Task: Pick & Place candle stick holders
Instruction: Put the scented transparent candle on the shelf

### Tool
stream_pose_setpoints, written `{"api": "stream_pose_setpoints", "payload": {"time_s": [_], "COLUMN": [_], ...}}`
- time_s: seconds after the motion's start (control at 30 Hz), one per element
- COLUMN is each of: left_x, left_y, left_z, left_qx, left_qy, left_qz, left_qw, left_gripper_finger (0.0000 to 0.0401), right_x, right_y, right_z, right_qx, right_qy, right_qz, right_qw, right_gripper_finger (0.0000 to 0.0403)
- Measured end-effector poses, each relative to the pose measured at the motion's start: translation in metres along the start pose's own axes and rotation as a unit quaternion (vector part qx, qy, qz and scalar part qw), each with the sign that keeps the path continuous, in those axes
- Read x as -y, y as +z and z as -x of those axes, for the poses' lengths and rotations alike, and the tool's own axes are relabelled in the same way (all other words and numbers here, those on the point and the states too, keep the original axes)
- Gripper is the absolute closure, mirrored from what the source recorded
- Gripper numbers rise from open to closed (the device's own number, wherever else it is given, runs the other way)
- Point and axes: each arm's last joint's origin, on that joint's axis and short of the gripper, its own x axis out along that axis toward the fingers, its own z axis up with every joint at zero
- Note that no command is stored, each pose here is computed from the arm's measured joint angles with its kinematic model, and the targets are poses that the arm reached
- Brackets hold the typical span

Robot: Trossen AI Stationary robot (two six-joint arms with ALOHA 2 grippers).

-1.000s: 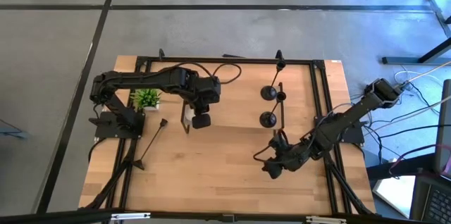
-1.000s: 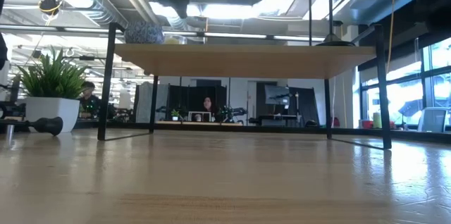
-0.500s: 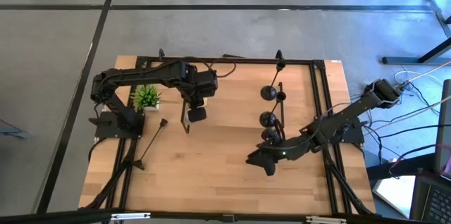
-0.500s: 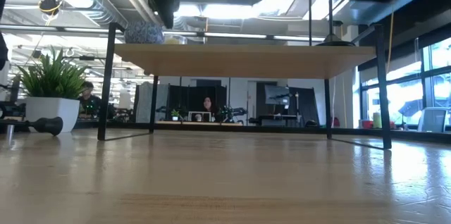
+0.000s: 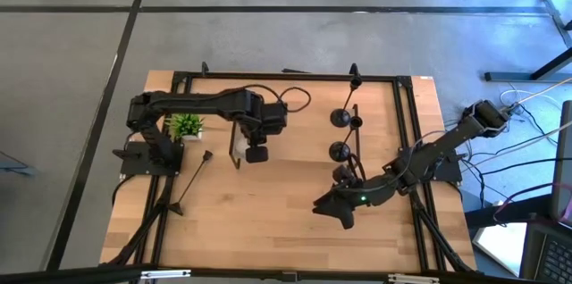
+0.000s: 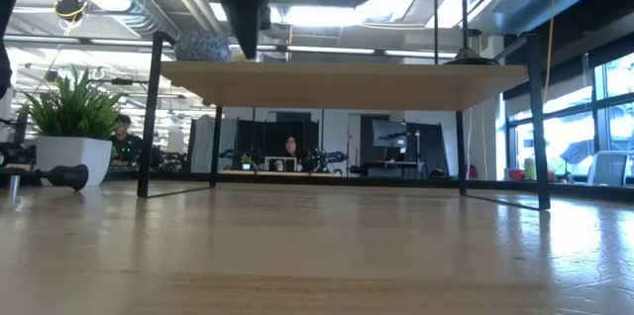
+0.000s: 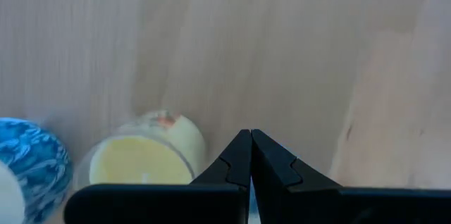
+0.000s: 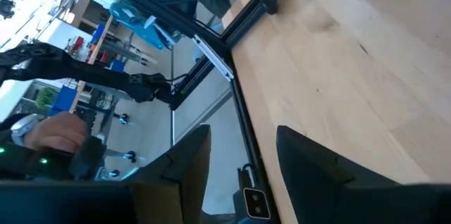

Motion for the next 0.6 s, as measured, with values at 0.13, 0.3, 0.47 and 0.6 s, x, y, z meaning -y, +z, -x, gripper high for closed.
{"api": "stream_pose_setpoints", "payload": {"time_s": [0.13, 0.3, 0.47, 0.6], "left_x": [0.0006, 0.0024, 0.001, -0.0013], "left_y": [0.0037, 0.0039, 0.0032, 0.0043], "left_z": [-0.009, -0.0095, -0.006, -0.0038], "left_qx": [-0.011, -0.012, -0.017, -0.012], "left_qy": [0.001, 0.001, 0.018, 0.018], "left_qz": [-0.004, -0.012, -0.023, -0.021], "left_qw": [1.0, 1.0, 0.999, 1.0], "left_gripper_finger": [0.0399, 0.0399, 0.0399, 0.0399], "right_x": [-0.0015, -0.0023, -0.0024, -0.0023], "right_y": [-0.0016, -0.0031, -0.0033, -0.0032], "right_z": [0.0006, 0.0011, 0.0011, 0.0011], "right_qx": [-0.002, -0.004, -0.004, -0.002], "right_qy": [0.005, 0.006, 0.006, 0.005], "right_qz": [0.001, 0.002, 0.002, 0.002], "right_qw": [1.0, 1.0, 1.0, 1.0], "right_gripper_finger": [0.0236, 0.0236, 0.0236, 0.0236]}}
